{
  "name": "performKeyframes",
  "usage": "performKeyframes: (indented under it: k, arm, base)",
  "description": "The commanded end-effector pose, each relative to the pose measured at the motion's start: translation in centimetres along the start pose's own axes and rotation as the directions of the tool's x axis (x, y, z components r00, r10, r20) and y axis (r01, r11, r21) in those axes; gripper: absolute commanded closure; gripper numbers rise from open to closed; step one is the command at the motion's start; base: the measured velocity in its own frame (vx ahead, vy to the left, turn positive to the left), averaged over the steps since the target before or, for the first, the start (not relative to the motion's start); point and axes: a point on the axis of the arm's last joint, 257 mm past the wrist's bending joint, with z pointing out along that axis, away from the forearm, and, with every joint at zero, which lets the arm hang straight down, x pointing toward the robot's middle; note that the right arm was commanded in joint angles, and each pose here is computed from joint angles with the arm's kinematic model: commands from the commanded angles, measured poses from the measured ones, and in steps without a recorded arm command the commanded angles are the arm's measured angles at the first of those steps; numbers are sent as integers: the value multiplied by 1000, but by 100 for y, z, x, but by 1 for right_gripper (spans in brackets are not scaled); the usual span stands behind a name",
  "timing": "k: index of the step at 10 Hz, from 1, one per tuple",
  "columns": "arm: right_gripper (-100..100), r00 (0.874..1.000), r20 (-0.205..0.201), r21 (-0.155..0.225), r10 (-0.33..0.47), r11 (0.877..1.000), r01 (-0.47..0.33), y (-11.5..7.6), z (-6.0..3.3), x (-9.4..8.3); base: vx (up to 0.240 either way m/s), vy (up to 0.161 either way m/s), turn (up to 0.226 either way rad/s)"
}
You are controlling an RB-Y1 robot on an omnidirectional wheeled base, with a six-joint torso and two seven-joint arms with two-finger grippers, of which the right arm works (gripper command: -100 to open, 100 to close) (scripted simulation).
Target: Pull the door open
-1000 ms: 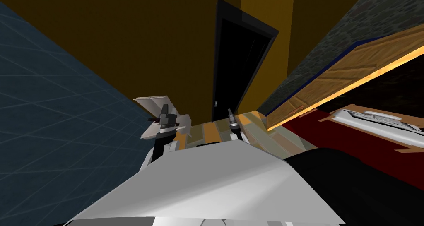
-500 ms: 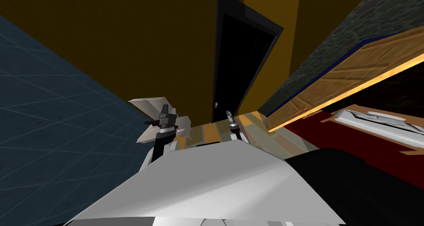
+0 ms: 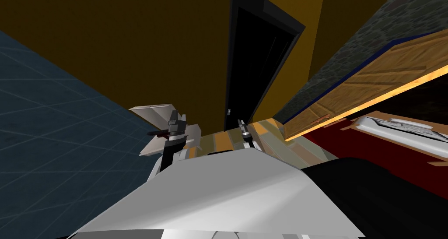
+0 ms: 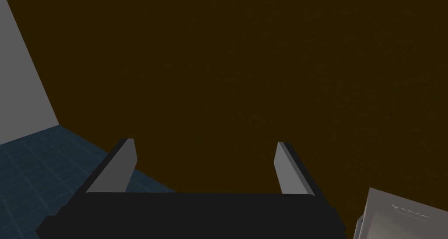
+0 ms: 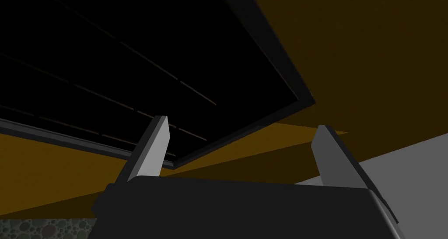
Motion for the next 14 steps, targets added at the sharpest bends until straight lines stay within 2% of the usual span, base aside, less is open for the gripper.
performKeyframes:
  k: [1, 4, 7, 11, 14]
  arm:
    - [-100, 999, -23, 12, -49, 999, 49, -112, -26, 78]
    - [-100, 989, -67, 31, -131, 991, 133, -301, -105, 238]
    - [-100, 972, -113, 43, -207, 976, 213, -478, -192, 388]
    - [-100, 938, -174, 49, -298, 949, 311, -695, -318, 574]
    - [-100, 908, -218, 46, -358, 925, 376, -839, -417, 702]
  base:
    - [96, 4, -5]
    - [97, -1, -5]
    - [105, 8, -4]
    - [99, -1, -5]
    - [95, -1, -4]
